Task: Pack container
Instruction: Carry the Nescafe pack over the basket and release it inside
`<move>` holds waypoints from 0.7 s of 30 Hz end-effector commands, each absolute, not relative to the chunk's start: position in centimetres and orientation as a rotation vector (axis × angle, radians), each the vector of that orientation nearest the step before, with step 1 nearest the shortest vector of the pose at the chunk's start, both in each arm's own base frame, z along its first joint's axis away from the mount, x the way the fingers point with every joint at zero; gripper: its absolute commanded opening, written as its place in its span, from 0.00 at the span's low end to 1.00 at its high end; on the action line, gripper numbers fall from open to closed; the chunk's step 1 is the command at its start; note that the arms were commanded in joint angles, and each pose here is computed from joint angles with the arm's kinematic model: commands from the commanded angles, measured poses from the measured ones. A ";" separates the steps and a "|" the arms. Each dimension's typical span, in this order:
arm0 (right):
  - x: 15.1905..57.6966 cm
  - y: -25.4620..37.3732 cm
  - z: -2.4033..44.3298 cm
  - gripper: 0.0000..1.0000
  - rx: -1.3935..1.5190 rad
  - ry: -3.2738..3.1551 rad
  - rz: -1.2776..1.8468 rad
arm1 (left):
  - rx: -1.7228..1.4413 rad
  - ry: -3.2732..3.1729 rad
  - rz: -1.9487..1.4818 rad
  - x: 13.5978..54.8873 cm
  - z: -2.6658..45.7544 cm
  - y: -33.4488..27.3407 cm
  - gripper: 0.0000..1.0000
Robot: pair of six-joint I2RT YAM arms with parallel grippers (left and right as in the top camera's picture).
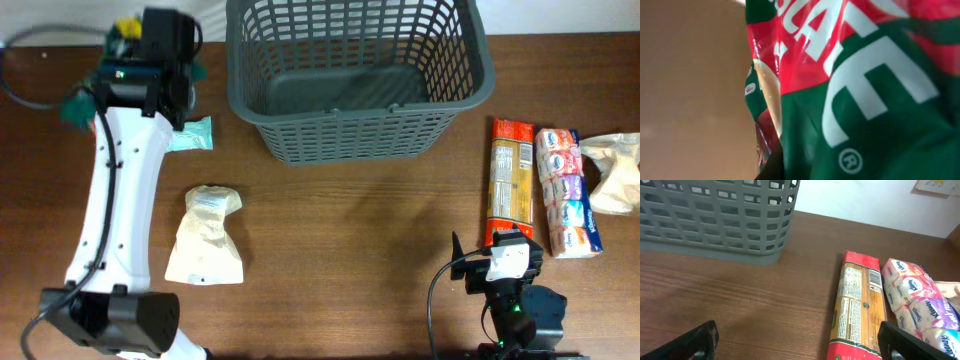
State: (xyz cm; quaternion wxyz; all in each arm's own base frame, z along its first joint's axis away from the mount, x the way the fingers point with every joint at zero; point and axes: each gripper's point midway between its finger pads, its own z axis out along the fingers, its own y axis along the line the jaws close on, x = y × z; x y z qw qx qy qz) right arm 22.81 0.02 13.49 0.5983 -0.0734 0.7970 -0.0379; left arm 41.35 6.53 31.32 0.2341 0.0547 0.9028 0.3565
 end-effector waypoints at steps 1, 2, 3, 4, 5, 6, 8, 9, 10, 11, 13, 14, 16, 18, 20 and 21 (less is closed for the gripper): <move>22.8 -0.1 13.3 0.99 -0.159 1.849 -0.083 | 0.112 2.208 1.075 40.1 41.4 6.6 0.02; 22.8 -0.1 13.3 0.99 -0.159 1.849 -0.083 | 0.126 2.169 1.066 40.3 42.7 6.0 0.02; 22.8 -0.1 13.3 0.99 -0.159 1.849 -0.083 | 0.152 2.131 1.057 40.6 43.9 5.3 0.02; 22.8 -0.1 13.3 0.99 -0.159 1.849 -0.083 | 0.193 2.094 1.052 40.8 45.0 4.5 0.02; 22.8 -0.1 13.3 0.99 -0.159 1.849 -0.083 | 0.235 2.056 1.053 41.0 46.1 3.6 0.02; 22.8 -0.1 13.3 0.99 -0.159 1.849 -0.083 | 0.294 2.018 1.057 41.3 47.0 2.4 0.02; 22.8 -0.1 13.3 0.99 -0.159 1.849 -0.083 | 0.416 1.943 1.082 41.8 48.5 0.2 0.02; 22.8 -0.1 13.3 0.99 -0.159 1.849 -0.083 | 0.467 1.905 1.091 42.1 49.2 -1.0 0.02; 22.8 -0.1 13.3 0.99 -0.159 1.848 -0.083 | 0.516 1.863 1.093 42.3 49.8 -2.3 0.02; 22.8 -0.1 13.3 0.99 -0.159 1.849 -0.083 | 0.553 1.833 1.084 42.5 50.2 -3.4 0.02; 22.8 -0.1 13.3 0.99 -0.159 1.849 -0.083 | 0.652 1.773 1.029 42.9 50.6 -6.0 0.02; 22.8 -0.1 13.3 0.99 -0.159 1.849 -0.083 | 0.705 1.743 0.986 43.1 50.7 -7.5 0.02; 22.8 -0.1 13.3 0.99 -0.159 1.849 -0.083 | 0.800 1.693 0.885 43.3 50.4 -10.1 0.02; 22.8 -0.1 13.3 0.99 -0.159 1.849 -0.083 | 0.895 1.643 0.757 43.5 50.0 -12.7 0.02; 22.8 -0.1 13.3 0.99 -0.159 1.849 -0.083 | 0.975 1.602 0.648 43.8 49.4 -14.9 0.02; 22.8 -0.1 13.3 0.99 -0.159 1.849 -0.083 | 1.010 1.586 0.599 43.9 49.0 -15.9 0.02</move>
